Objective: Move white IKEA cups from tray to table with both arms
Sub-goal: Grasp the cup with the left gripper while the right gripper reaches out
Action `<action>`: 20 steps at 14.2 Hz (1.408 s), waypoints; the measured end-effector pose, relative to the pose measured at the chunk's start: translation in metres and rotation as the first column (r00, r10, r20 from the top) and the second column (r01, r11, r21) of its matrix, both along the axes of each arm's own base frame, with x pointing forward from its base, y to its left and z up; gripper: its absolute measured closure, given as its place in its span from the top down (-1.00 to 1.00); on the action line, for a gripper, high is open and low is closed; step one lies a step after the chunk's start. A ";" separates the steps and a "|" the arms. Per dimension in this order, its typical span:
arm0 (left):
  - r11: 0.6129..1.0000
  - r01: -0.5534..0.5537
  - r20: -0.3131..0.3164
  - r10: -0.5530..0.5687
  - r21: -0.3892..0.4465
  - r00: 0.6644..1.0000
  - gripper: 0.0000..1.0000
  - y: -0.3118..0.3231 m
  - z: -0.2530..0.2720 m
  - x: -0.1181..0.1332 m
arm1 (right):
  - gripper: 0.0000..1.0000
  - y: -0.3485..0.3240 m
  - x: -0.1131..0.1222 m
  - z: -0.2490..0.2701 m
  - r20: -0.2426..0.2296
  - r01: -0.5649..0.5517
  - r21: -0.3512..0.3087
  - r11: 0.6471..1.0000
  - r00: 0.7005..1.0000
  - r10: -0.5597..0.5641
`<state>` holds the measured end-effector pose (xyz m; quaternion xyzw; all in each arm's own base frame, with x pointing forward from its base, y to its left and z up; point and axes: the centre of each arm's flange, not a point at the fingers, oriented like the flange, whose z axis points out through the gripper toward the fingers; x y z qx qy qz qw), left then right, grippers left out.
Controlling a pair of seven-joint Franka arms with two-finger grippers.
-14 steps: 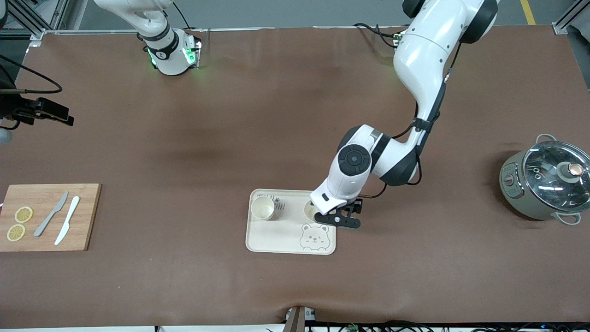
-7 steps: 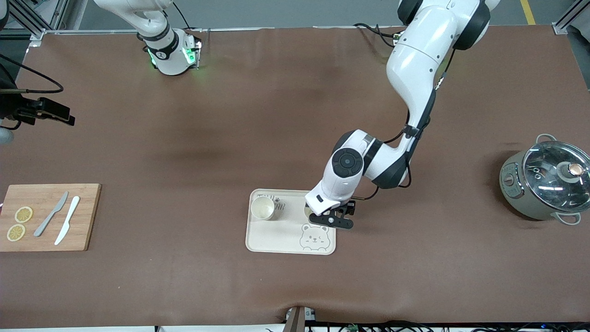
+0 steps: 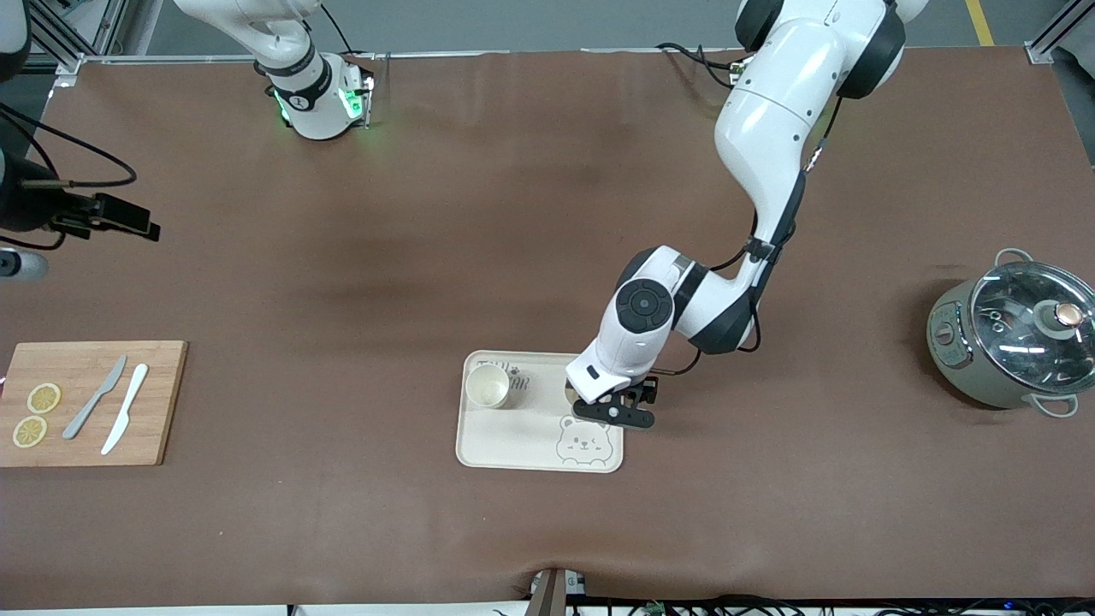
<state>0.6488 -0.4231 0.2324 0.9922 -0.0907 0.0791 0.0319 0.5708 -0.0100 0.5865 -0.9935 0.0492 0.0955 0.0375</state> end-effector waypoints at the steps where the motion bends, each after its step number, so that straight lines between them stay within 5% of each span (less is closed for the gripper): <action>1: 1.000 -0.001 0.001 0.001 -0.001 1.000 0.99 0.000 0.000 0.000 | 1.00 0.004 0.006 -0.010 -0.010 0.011 0.012 1.000 1.000 -0.011; 5: 0.999 -0.033 0.001 0.033 -0.008 0.999 0.19 0.000 0.002 0.001 | 1.00 0.025 0.034 -0.055 -0.021 0.020 0.011 1.000 1.000 -0.020; 10: 0.999 -0.034 0.007 0.034 -0.014 0.999 -0.88 -0.001 0.001 0.001 | 1.00 0.059 0.055 -0.100 -0.062 0.199 0.003 0.980 0.978 -0.198; 13: 0.999 -0.033 0.010 0.033 -0.016 0.999 -0.94 -0.003 0.002 0.001 | 1.00 0.069 0.067 -0.126 -0.089 0.309 0.035 0.951 0.948 -0.304; 20: 0.998 -0.053 0.026 0.054 -0.036 0.998 -0.94 -0.001 0.020 0.006 | 1.00 0.133 0.085 -0.190 -0.095 0.448 -0.024 0.894 0.889 -0.448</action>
